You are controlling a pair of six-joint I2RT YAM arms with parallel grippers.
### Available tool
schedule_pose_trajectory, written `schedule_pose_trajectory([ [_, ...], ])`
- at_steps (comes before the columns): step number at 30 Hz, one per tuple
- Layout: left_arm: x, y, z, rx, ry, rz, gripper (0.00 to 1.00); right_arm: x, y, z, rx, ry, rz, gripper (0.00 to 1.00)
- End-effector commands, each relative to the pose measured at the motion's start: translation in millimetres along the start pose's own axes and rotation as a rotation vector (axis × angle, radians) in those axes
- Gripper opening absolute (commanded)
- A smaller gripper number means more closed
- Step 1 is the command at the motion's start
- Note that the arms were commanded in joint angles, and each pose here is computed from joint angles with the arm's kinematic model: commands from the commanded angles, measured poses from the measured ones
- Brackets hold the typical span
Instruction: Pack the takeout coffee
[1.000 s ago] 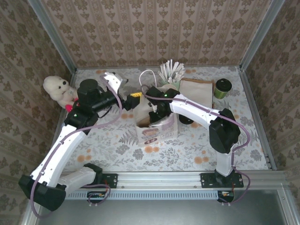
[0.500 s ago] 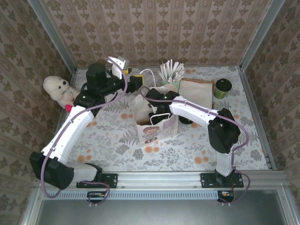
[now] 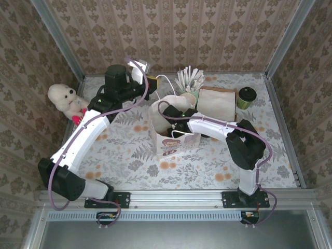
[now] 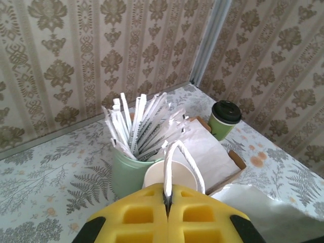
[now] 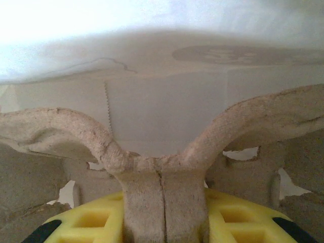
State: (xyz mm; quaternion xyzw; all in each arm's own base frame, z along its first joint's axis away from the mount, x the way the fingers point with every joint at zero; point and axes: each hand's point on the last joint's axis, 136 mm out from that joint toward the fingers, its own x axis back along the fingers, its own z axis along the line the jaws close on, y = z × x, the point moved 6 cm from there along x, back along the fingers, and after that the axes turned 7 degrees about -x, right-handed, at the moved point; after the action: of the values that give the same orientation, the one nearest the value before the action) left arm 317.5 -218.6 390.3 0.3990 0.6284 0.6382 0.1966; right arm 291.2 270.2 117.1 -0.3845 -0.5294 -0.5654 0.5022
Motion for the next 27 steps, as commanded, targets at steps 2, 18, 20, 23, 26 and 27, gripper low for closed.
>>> schedule_pose_trajectory([
  [2, 8.7, 22.0, 10.3, 0.049, 0.072, -0.070, 0.00, -24.8, -8.5, -11.1, -0.044, -0.087, 0.026, 0.35],
  [18, 3.0, 16.5, -4.7, 0.009, -0.124, -0.110, 0.00, -24.3, -7.5, -9.2, -0.079, -0.061, -0.024, 0.65],
  [20, 0.0, 11.4, -5.5, -0.004, -0.126, -0.091, 0.00, -11.8, -0.1, 1.2, -0.066, -0.001, -0.067, 0.76],
  [23, -2.6, 4.8, -2.4, -0.008, -0.106, -0.066, 0.00, 9.2, 8.4, 7.0, -0.051, 0.053, -0.134, 0.80],
  [26, -3.1, 1.3, 0.3, -0.016, -0.086, -0.059, 0.00, 27.7, 9.2, 9.8, -0.003, 0.089, -0.166, 0.82],
  [27, -3.4, 0.2, 1.0, -0.017, -0.081, -0.055, 0.00, 32.8, 8.2, 10.1, 0.010, 0.105, -0.174, 0.82],
])
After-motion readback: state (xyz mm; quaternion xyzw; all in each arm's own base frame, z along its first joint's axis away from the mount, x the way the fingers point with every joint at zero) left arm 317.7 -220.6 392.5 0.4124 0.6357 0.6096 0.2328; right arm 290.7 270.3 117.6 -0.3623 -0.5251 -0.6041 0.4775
